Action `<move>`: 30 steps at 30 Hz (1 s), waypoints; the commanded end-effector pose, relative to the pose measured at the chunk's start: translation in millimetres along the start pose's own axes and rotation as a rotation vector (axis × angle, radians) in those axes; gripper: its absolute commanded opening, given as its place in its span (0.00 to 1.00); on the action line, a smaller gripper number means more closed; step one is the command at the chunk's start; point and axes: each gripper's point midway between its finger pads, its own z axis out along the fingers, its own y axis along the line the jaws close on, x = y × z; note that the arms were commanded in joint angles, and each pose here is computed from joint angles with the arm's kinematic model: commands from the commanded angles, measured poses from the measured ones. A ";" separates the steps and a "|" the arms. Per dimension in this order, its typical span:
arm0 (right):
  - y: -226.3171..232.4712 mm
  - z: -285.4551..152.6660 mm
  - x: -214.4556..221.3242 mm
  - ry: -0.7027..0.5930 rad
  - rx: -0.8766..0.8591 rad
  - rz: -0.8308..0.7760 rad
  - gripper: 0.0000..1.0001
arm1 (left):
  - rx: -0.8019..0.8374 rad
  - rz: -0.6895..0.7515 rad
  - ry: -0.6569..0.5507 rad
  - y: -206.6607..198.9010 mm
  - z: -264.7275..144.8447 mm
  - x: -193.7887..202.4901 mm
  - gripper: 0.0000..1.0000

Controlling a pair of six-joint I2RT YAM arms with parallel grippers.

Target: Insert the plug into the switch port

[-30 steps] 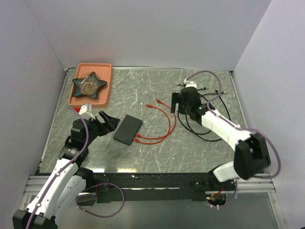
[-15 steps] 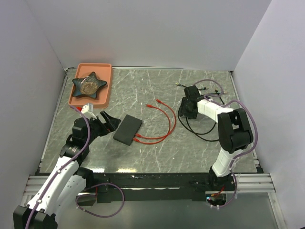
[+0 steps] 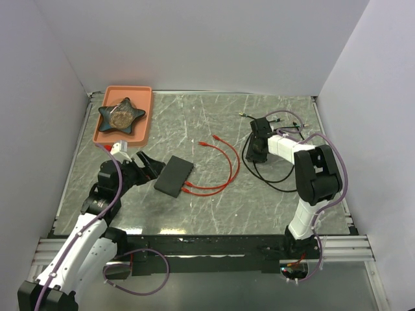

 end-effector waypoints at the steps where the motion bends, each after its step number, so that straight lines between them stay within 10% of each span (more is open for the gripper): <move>1: -4.1 0.8 -8.5 -0.006 0.032 0.011 0.38 | 0.074 0.023 -0.053 -22.0 -7.4 -19.5 0.99; 3: -5.8 1.8 -10.2 -0.009 0.038 0.003 0.29 | 0.081 0.024 -0.059 -24.2 -9.3 -21.2 0.99; 5: -6.9 1.3 -10.0 -0.010 0.040 -0.003 0.00 | 0.082 0.025 -0.060 -24.5 -9.8 -21.3 0.99; 17: 9.2 -30.2 -26.3 -0.107 -0.053 -0.043 0.00 | 0.076 0.033 -0.061 -23.8 -11.8 -21.6 0.99; 30: 139.5 -132.3 9.9 -0.233 -0.314 -0.551 0.00 | 0.074 0.019 -0.059 -21.7 -8.3 -19.7 0.99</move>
